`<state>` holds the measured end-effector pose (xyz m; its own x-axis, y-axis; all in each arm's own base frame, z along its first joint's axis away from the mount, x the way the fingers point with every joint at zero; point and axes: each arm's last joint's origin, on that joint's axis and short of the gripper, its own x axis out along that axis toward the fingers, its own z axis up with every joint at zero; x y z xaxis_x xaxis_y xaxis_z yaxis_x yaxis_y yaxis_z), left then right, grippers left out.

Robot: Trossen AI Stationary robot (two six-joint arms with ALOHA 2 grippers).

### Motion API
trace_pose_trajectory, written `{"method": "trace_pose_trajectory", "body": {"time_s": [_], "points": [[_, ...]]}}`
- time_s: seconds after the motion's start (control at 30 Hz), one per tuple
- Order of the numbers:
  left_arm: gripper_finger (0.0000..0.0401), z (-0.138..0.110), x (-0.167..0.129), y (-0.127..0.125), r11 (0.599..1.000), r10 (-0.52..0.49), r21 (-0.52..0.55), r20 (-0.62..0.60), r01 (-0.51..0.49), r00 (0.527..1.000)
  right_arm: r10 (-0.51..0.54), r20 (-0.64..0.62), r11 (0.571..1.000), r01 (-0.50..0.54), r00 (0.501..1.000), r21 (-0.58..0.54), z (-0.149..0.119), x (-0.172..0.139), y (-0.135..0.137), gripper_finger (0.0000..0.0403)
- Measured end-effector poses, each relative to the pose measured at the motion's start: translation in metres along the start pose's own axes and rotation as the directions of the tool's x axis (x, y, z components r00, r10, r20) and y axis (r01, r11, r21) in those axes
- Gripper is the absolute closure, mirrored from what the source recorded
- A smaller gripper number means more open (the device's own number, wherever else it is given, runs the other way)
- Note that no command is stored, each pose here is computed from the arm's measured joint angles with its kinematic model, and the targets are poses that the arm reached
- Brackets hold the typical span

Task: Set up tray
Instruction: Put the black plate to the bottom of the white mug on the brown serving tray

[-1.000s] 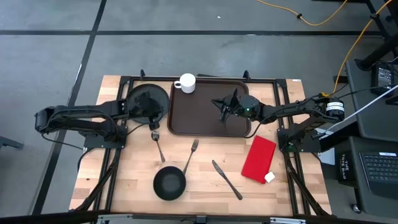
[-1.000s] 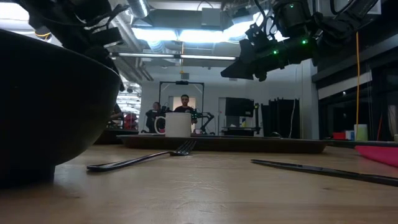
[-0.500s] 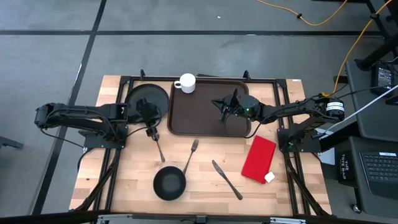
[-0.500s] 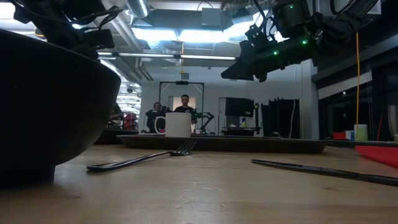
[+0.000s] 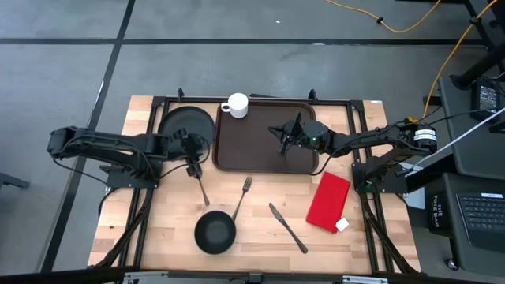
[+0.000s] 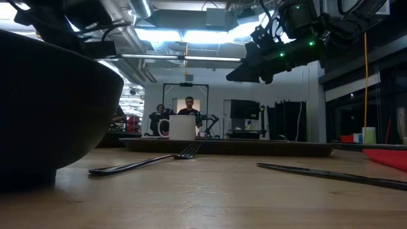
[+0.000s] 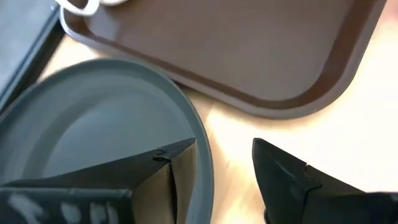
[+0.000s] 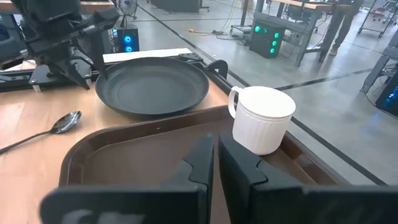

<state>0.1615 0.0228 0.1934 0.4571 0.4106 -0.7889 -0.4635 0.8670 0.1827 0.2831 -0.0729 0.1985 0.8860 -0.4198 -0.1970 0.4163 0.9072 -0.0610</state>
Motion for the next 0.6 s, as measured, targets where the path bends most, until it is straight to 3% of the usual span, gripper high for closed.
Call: {"method": "trace_pose_trajectory", "body": {"time_s": [0.23,0.6], "points": [[0.0253,-0.014,0.011,-0.001,0.996,0.056,-0.062,-0.188,-0.069,0.981,0.000,-0.001,1.000,0.000,1.000,-0.011,0.000,0.000,0.000,0.0373],[0.0253,-0.015,0.021,-0.005,0.995,0.077,-0.042,-0.238,-0.090,0.968,-0.001,-0.007,1.000,0.001,1.000,-0.012,-0.001,0.000,0.000,0.0373]]}}
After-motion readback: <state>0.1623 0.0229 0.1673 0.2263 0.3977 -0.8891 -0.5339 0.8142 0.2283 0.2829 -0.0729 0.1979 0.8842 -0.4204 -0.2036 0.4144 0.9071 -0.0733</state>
